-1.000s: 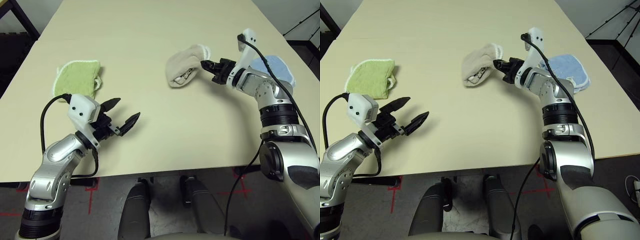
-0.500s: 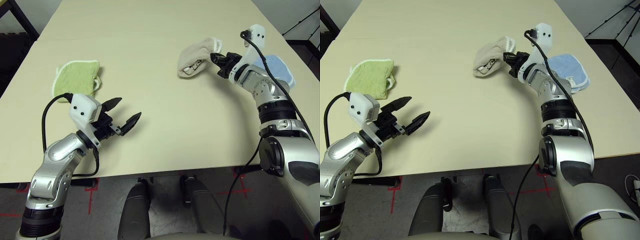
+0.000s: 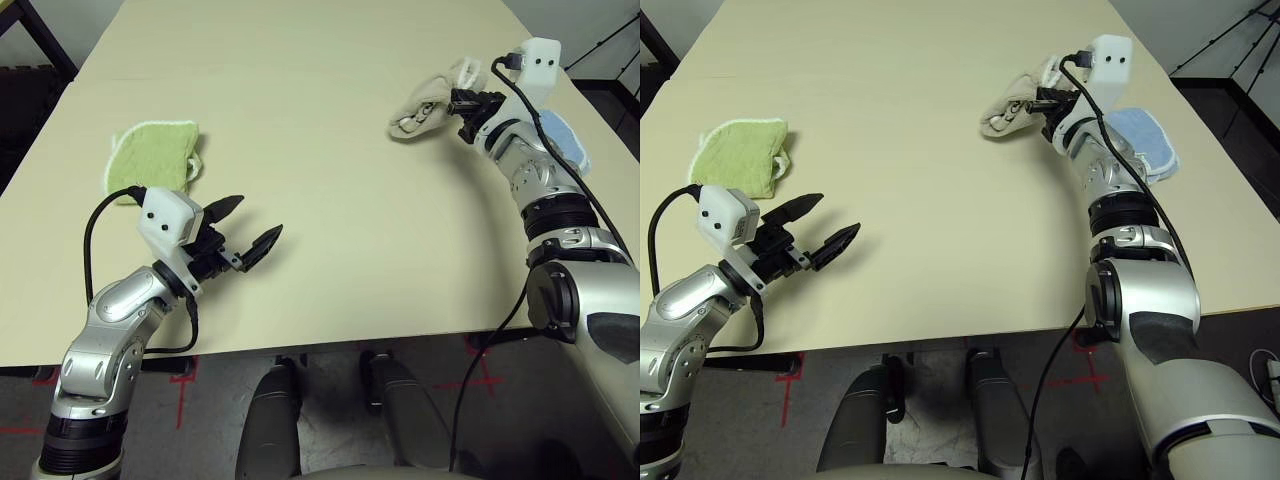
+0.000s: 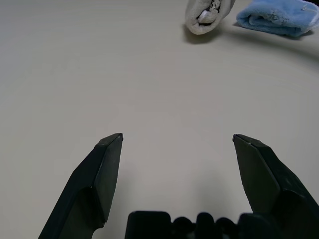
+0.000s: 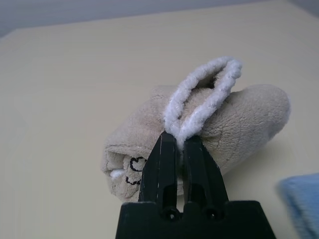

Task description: Fold the towel and set it aside.

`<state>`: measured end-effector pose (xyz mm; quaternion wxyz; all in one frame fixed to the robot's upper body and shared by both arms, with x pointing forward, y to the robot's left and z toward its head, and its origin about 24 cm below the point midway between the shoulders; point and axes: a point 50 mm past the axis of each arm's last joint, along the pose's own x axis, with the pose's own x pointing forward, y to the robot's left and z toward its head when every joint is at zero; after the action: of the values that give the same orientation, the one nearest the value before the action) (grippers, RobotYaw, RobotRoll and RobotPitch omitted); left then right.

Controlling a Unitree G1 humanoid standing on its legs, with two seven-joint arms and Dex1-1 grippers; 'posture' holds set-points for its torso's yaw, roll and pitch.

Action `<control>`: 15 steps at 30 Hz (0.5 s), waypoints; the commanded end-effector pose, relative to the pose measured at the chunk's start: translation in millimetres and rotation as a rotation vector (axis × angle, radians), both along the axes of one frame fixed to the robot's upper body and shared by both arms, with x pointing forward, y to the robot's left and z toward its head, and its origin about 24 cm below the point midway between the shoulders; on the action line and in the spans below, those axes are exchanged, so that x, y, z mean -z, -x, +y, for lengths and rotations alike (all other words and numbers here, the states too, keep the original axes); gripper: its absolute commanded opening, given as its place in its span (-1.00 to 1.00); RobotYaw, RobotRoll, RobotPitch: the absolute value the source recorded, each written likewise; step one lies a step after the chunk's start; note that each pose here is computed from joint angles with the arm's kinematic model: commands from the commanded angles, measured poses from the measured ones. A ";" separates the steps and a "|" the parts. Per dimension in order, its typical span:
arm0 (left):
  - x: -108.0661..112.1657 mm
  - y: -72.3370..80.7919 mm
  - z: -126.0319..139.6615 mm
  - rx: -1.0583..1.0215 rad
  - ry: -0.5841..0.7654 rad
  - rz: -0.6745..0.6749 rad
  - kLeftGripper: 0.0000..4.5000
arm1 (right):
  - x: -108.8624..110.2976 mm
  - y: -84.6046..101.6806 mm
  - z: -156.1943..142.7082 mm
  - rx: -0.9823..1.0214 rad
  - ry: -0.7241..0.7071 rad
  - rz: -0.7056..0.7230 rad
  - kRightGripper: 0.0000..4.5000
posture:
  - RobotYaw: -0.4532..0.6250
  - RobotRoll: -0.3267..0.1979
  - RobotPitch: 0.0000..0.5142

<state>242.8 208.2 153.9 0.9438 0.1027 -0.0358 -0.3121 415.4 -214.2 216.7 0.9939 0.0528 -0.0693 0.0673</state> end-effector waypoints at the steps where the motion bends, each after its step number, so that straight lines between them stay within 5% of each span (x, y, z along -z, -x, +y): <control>1: 4.6 -0.8 -3.5 0.023 -0.007 0.024 1.00 | -5.6 1.2 -16.6 0.102 0.018 -0.035 -0.99 | -0.30 0.25 -0.18; 15: 6.5 -3.0 -4.7 0.037 -0.010 0.027 1.00 | -12.7 3.2 -37.0 0.259 0.059 -0.083 -0.99 | -0.34 0.25 -0.16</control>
<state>246.4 205.1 152.8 0.9402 0.1020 -0.0333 -0.3232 413.6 -244.0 222.2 0.9939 0.0141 -0.1010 -0.0419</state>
